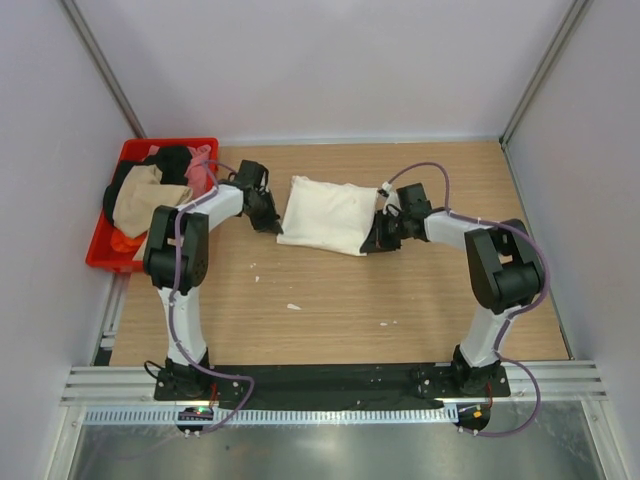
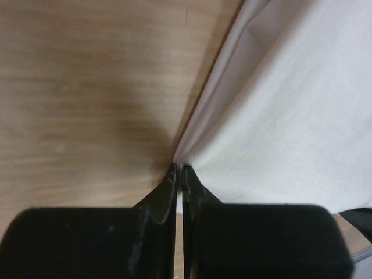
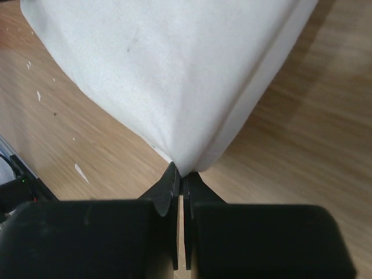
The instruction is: Fold and stack the t-shirts
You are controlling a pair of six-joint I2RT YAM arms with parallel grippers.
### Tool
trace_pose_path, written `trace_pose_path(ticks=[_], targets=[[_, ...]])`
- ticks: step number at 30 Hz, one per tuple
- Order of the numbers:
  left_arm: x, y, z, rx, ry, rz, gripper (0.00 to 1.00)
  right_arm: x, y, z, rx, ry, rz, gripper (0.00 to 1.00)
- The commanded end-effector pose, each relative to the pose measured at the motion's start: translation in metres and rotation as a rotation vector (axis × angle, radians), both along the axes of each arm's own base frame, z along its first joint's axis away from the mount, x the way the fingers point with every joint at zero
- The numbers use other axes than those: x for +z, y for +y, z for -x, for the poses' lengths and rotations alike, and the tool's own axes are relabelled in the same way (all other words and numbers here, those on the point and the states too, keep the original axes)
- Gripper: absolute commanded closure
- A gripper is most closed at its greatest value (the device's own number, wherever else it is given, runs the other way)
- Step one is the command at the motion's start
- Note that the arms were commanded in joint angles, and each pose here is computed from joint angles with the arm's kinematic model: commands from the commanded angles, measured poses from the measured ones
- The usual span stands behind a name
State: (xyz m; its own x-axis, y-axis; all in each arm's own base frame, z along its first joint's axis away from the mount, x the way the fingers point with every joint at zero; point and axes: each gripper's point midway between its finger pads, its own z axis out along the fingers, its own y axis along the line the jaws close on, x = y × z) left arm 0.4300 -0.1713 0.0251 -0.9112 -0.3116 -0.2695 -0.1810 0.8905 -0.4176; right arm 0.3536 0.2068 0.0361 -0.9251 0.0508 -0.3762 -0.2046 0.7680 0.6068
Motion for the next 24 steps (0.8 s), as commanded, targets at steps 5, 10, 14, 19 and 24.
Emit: trace_pose_path(ticks=[5,10,14,19,24], targets=[[0.013,0.034,0.056,0.116,0.095,-0.155,0.86,0.005,-0.014,0.039,-0.046,0.034,0.055,0.82],[0.05,0.041,0.047,0.124,0.043,-0.198,0.57,0.018,-0.021,0.043,-0.083,0.051,0.086,0.61],[0.091,0.026,0.019,0.102,-0.075,-0.134,0.56,0.032,-0.033,0.034,-0.128,0.05,0.168,0.6],[0.111,-0.024,-0.014,0.007,-0.178,0.092,0.56,0.061,-0.026,-0.009,-0.147,-0.028,0.166,0.65],[0.085,-0.052,-0.054,-0.041,-0.201,0.177,0.58,0.063,-0.008,-0.058,-0.12,-0.071,0.142,0.7]])
